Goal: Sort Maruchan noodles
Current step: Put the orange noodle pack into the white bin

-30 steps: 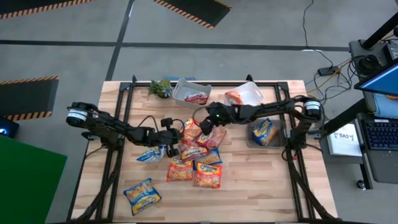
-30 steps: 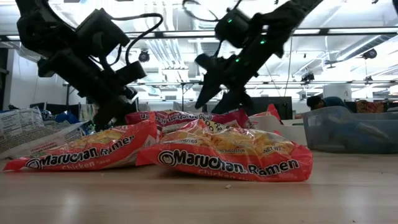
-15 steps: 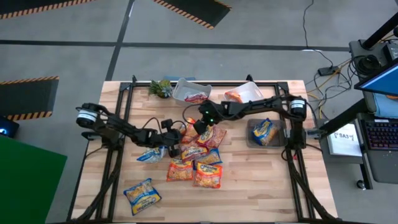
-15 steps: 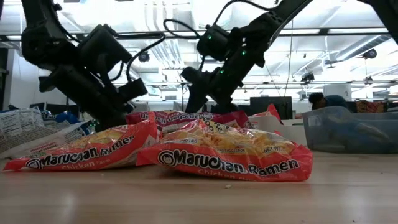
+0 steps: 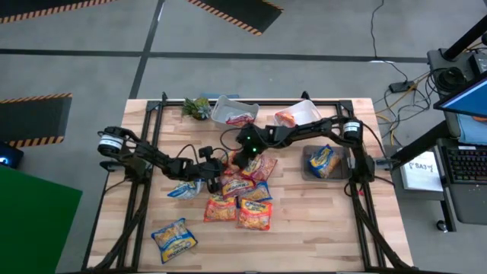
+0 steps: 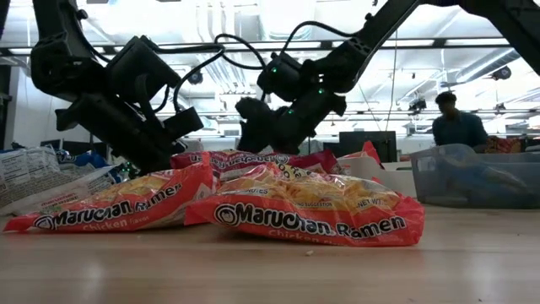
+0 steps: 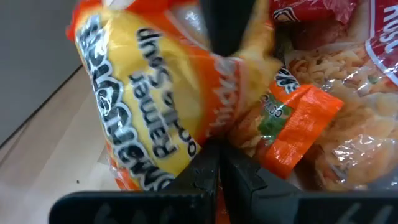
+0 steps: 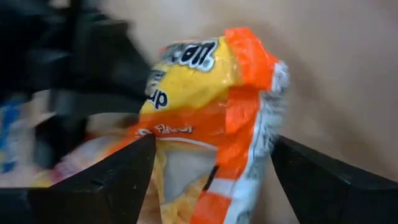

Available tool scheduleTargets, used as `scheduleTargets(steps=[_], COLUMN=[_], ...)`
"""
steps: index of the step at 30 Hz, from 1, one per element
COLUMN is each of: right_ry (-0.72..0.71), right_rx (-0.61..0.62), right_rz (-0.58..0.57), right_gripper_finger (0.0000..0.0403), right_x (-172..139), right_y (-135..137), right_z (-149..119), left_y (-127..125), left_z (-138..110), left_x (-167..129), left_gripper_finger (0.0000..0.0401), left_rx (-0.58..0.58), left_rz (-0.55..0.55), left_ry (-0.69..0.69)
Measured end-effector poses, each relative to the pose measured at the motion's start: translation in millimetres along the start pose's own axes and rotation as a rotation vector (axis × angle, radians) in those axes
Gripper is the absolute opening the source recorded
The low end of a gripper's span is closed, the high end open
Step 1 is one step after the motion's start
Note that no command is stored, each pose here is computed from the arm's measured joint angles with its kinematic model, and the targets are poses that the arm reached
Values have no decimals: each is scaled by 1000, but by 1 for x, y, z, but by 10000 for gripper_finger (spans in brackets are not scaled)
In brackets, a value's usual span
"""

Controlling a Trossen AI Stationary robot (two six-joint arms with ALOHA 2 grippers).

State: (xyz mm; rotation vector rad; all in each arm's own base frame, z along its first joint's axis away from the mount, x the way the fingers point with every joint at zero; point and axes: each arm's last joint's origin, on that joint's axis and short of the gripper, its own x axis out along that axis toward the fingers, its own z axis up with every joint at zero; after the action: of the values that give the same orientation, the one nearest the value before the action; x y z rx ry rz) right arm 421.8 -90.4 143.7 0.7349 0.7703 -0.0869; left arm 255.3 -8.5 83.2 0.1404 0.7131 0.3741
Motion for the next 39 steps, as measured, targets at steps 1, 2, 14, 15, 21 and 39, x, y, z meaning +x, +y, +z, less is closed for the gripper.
scheduleTargets(steps=[1, 2, 14, 15, 21, 39], right_ry=[7, 10, 6, 6, 0, -15], right_rx=[-2, -4, -17, -19, -39, -64], right_rz=[23, 33, 40, 41, 54, -14], right_gripper_finger=[298, 291, 125, 106, 26, 21], right_x=[1, 2, 2, 1, -11, -131], right_y=[0, 1, 2, 3, 12, 49], right_z=[0, -1, 0, 0, 3, 17], left_y=[0, 0, 0, 1, 6, 50], left_z=[0, 0, 2, 3, 13, 77], left_x=[0, 0, -2, -2, -17, -114], left_gripper_finger=[0, 0, 0, 0, 0, 0], left_rx=[1, 1, 1, 8, 24, 75], left_rz=[-1, -2, -7, -14, -29, 32], left_ry=[0, -1, -17, -18, -37, -466])
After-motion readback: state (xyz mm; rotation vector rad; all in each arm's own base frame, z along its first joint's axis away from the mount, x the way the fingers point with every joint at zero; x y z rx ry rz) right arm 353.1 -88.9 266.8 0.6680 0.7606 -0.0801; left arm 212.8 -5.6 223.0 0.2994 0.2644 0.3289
